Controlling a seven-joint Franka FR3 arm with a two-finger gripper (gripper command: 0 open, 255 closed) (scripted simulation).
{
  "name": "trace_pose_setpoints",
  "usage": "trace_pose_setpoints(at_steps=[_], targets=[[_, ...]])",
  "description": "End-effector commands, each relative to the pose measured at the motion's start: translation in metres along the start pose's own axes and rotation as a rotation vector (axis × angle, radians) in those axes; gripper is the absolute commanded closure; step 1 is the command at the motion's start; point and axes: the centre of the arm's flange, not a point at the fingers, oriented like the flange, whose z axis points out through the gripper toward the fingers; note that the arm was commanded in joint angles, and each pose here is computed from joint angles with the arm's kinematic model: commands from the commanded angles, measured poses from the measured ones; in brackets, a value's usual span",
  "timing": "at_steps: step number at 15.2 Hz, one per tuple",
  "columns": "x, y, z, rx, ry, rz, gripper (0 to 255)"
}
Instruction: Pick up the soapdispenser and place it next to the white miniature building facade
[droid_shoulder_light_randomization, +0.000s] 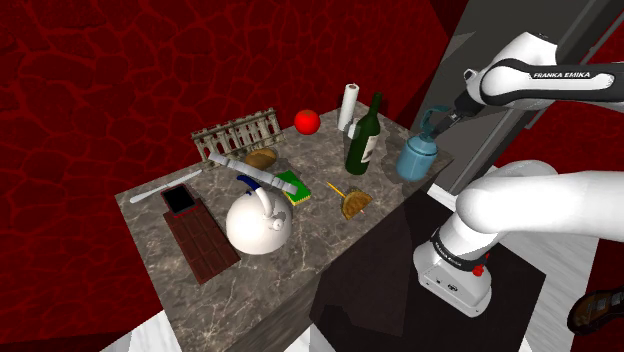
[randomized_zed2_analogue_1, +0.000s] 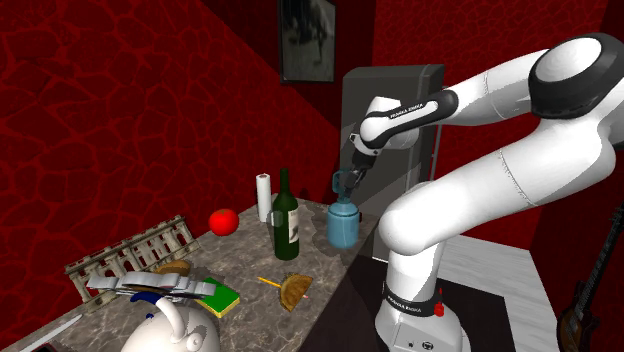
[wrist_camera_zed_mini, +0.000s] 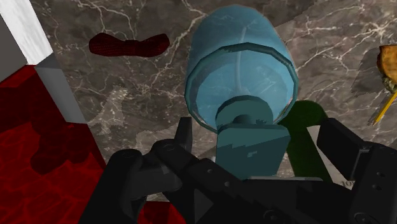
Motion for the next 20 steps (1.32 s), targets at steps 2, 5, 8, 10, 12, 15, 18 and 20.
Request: trace_pose_setpoints(at_steps=[2,5,8,10,12,15,18,20], targets=[[0.0,0.0,0.001,0.0,0.0,0.0,0],[0.0,0.0,0.001,0.0,0.0,0.0,0],[0.0,0.0,0.001,0.0,0.0,0.0,255],[0.0,0.0,0.001,0.0,0.0,0.0,255],[0.0,0.0,0.001,0.0,0.0,0.0,255],[0.0,0.0,0.001,0.0,0.0,0.0,255],[0.003,0.0,-0.009,0.0,0.0,0.0,255],[0.006,0.0,-0.019,0.0,0.0,0.0,255]])
